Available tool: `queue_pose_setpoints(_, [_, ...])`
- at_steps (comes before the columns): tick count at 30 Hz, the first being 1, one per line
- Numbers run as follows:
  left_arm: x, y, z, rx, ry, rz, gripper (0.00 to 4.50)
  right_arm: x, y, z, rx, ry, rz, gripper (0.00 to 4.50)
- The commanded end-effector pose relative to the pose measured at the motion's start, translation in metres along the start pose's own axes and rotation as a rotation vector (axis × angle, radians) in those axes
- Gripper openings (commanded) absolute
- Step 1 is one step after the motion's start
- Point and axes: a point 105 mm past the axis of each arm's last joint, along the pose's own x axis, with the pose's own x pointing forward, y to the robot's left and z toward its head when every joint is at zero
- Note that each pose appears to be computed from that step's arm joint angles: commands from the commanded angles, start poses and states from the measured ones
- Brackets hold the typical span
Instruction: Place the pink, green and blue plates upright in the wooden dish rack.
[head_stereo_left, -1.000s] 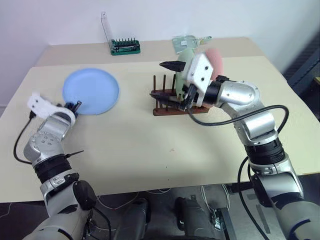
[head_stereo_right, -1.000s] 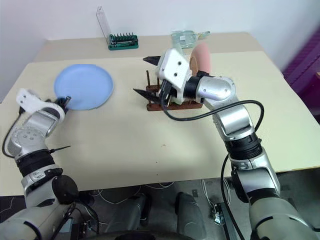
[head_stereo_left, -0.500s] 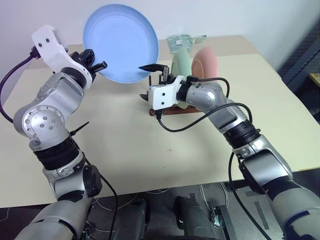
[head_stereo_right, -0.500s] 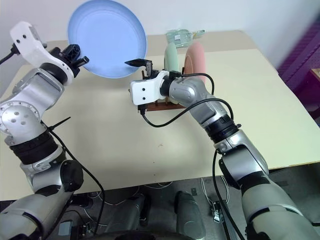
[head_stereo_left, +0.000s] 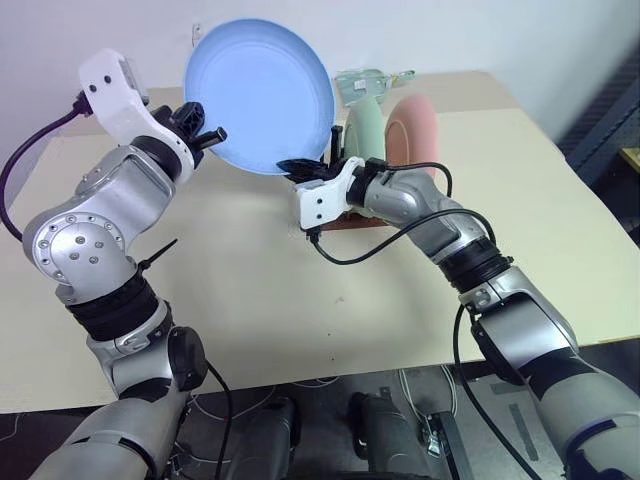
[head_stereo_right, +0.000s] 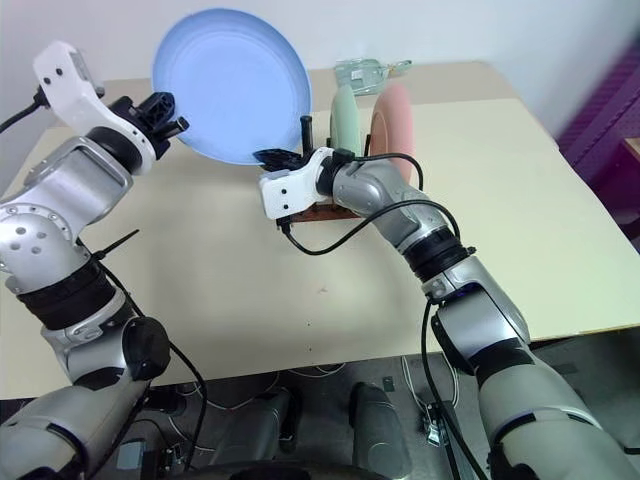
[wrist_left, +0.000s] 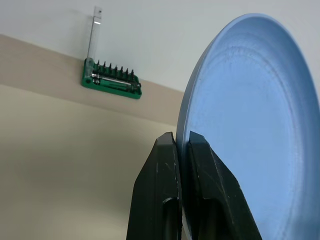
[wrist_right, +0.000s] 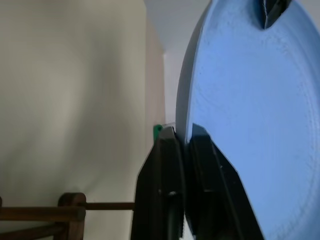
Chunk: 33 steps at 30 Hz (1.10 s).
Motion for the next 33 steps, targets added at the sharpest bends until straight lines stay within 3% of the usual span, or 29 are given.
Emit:
queue_pose_setpoints(1, [-0.011,-0.022,0.046,-0.061,-0.225,-0.103,1.36,-0.001,-0.026,0.009,-0.065,-0.034,-0.085,0.0])
queue_pose_setpoints(5, [-0.018,-0.011,0.083,-0.12,-0.418,-0.053,3.37,-0.002,-0.028,0.013,-0.068,-0.055,-0.095,0.0])
queue_pose_setpoints(6, [-0.022,0.003,0.096,-0.131,-0.483,0.015,3.93,-0.002,-0.031,0.016,-0.059,-0.07,-0.106,0.0])
queue_pose_setpoints(9, [-0.044,0.062,0.127,0.115,-0.627,0.326,3.93,-0.008,-0.05,0.033,0.086,-0.18,-0.186,0.0])
queue_pose_setpoints(12, [-0.05,0.099,0.121,0.298,-0.585,0.479,3.93,-0.019,-0.076,0.048,0.295,-0.302,-0.274,0.0])
queue_pose_setpoints(15, [-0.049,0.129,0.088,0.518,-0.449,0.522,3.93,-0.04,-0.109,0.059,0.604,-0.458,-0.339,0.0])
queue_pose_setpoints(17, [-0.046,0.136,0.064,0.554,-0.381,0.466,3.93,-0.05,-0.122,0.06,0.79,-0.525,-0.359,0.0])
queue_pose_setpoints(20, [-0.037,0.119,-0.035,0.62,-0.137,0.187,3.93,-0.059,-0.133,0.055,1.422,-0.648,-0.366,0.0])
queue_pose_setpoints(22, [-0.04,0.106,-0.064,0.62,-0.082,0.081,3.93,-0.056,-0.131,0.053,1.624,-0.627,-0.354,0.0])
queue_pose_setpoints(27, [-0.047,0.083,-0.104,0.553,0.005,-0.087,3.93,-0.042,-0.11,0.037,1.853,-0.444,-0.352,0.0])
queue_pose_setpoints(29, [-0.053,0.069,-0.121,0.51,0.069,-0.194,3.93,-0.038,-0.104,0.033,1.858,-0.39,-0.359,0.0])
queue_pose_setpoints(33, [-0.063,0.05,-0.13,0.464,0.115,-0.325,3.93,-0.038,-0.096,0.017,1.883,-0.309,-0.382,0.0])
